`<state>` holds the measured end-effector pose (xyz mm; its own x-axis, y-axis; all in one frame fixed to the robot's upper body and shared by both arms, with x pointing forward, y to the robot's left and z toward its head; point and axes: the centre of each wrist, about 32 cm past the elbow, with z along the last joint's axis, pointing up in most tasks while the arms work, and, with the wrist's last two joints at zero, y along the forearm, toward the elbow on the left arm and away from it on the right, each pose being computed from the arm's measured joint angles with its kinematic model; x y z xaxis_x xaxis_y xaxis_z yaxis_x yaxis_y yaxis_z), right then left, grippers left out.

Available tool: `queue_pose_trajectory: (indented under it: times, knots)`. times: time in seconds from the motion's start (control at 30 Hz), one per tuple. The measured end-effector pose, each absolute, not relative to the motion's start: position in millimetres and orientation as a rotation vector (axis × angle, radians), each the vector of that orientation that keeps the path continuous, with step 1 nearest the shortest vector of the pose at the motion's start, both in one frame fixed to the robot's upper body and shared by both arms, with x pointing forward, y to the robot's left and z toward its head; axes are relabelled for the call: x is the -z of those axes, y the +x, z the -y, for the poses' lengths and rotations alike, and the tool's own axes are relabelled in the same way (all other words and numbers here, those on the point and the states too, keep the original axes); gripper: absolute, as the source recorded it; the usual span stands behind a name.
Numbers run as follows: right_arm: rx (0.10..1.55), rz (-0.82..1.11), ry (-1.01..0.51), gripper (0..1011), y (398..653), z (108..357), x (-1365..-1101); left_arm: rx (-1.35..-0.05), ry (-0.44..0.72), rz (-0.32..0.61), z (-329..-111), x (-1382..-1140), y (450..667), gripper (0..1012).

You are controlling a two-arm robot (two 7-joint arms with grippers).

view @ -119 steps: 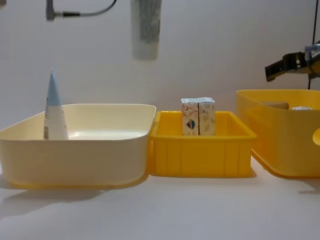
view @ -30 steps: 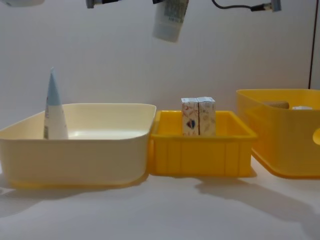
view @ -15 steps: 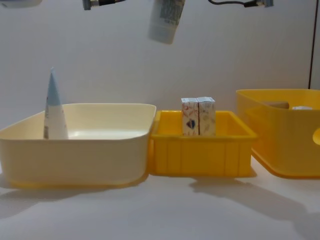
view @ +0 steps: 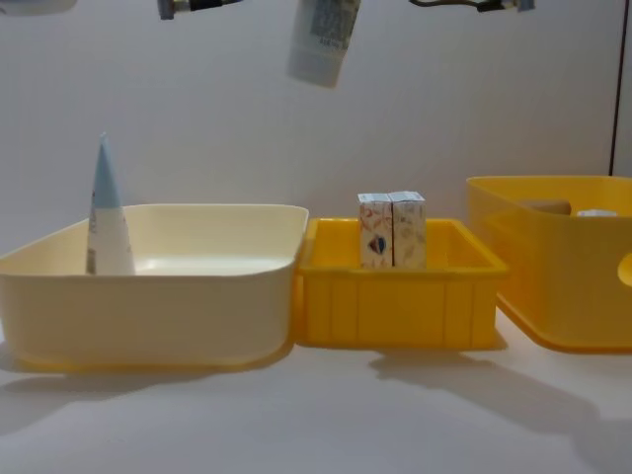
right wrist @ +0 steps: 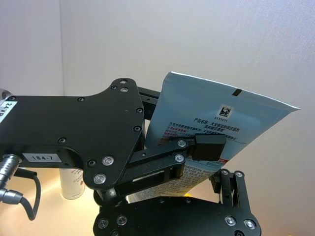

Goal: Bimanual collaborative sorting of washing and personal care products

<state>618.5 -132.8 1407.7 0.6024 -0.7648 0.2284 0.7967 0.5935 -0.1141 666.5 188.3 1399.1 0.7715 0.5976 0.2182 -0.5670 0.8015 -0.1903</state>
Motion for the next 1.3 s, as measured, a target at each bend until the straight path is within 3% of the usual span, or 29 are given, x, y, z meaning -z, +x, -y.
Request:
queue_pose_trajectory:
  times: [1.3]
  knots:
    - [0.913,0.159,-0.213,690,618.8,131.8,-1408.1,-0.664,-0.12,0.287,-190.6,-1399.1,663.2,195]
